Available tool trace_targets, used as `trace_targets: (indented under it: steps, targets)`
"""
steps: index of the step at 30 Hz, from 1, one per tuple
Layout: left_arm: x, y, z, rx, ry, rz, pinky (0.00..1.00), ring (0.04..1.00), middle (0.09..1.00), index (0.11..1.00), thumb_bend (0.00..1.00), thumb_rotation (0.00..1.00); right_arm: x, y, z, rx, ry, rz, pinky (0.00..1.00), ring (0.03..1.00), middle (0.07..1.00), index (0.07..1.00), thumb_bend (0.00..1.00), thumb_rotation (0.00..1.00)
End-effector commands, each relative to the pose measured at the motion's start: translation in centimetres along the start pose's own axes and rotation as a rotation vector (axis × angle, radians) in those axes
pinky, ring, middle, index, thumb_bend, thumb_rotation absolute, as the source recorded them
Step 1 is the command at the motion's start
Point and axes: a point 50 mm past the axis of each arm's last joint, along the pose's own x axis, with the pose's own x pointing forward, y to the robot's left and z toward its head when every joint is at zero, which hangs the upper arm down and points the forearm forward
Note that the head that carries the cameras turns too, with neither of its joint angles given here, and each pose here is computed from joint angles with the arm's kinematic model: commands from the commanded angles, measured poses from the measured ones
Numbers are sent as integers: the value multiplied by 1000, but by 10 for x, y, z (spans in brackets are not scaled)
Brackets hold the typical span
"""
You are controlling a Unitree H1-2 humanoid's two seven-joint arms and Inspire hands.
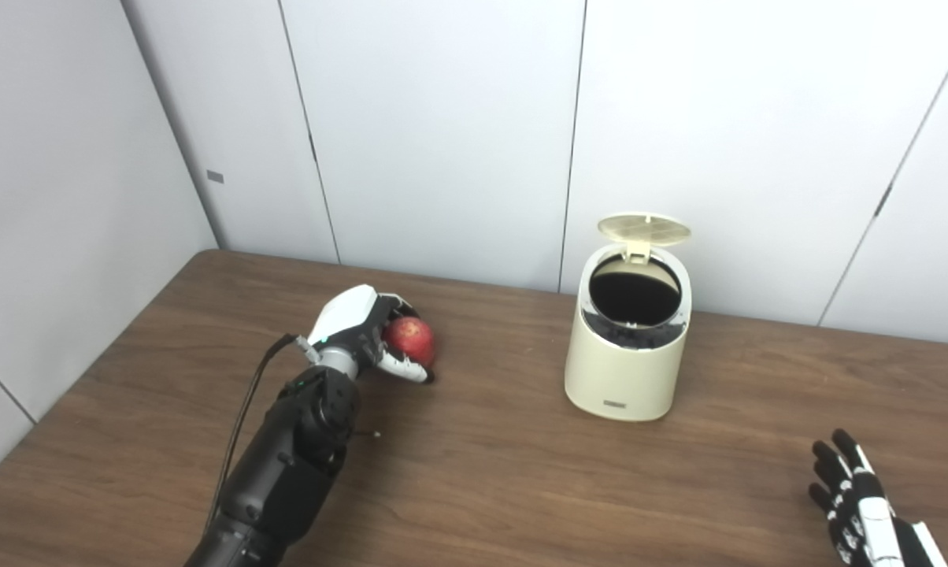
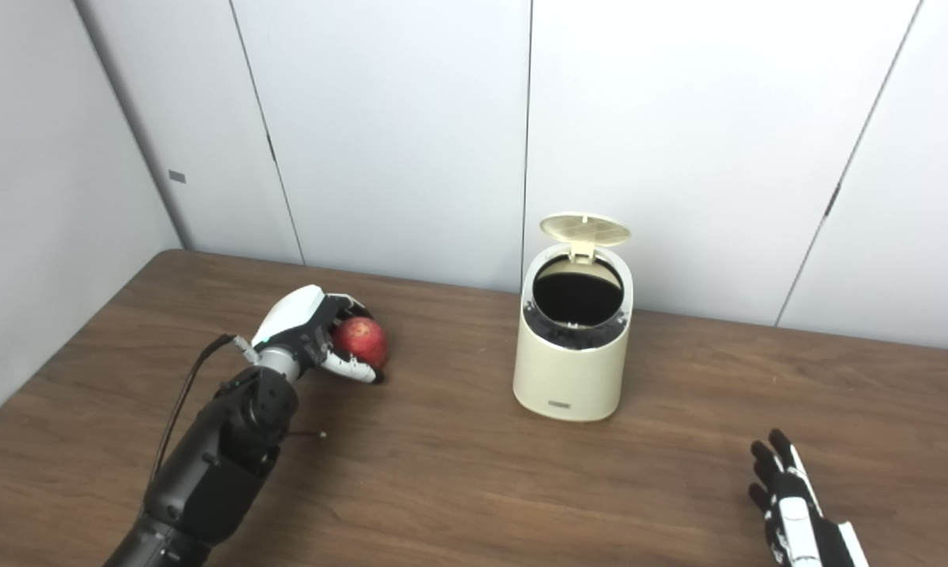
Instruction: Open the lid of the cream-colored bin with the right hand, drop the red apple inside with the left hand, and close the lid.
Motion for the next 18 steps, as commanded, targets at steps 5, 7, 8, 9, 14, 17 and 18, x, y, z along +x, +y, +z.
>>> trace_targets:
  steps: [5, 7, 8, 9, 14, 17, 18]
  targets:
    - [11, 19, 18, -32, -37, 47, 572, 673, 722, 689, 813, 64, 3, -2, 9, -2, -54, 2, 954, 969, 936, 987, 541, 962]
    - [11, 18, 17, -43, -37, 46, 572, 668, 710, 676, 812, 44, 3, -2, 10, 10, -55, 2, 960, 969, 930, 986, 540, 950]
    - [12, 18, 17, -50, -38, 46, 507, 596, 650, 655, 801, 17, 3, -2, 10, 11, -56, 2, 959, 967, 927, 986, 543, 950]
    - [12, 18, 17, -60, -38, 48, 494, 583, 640, 652, 799, 14, 3, -3, 11, 9, -57, 2, 959, 967, 926, 986, 543, 951]
    - [12, 17, 17, -69, -39, 81, 452, 431, 505, 501, 510, 0, 3, -2, 13, 23, -59, -2, 962, 964, 919, 985, 515, 964]
    - [10, 18, 16, -50, -49, 102, 465, 447, 517, 472, 501, 0, 3, -2, 13, 29, -61, 0, 964, 964, 916, 982, 484, 968]
    - [10, 19, 16, -41, -54, 108, 464, 450, 518, 469, 500, 0, 3, -2, 13, 27, -61, 1, 964, 964, 915, 981, 483, 967]
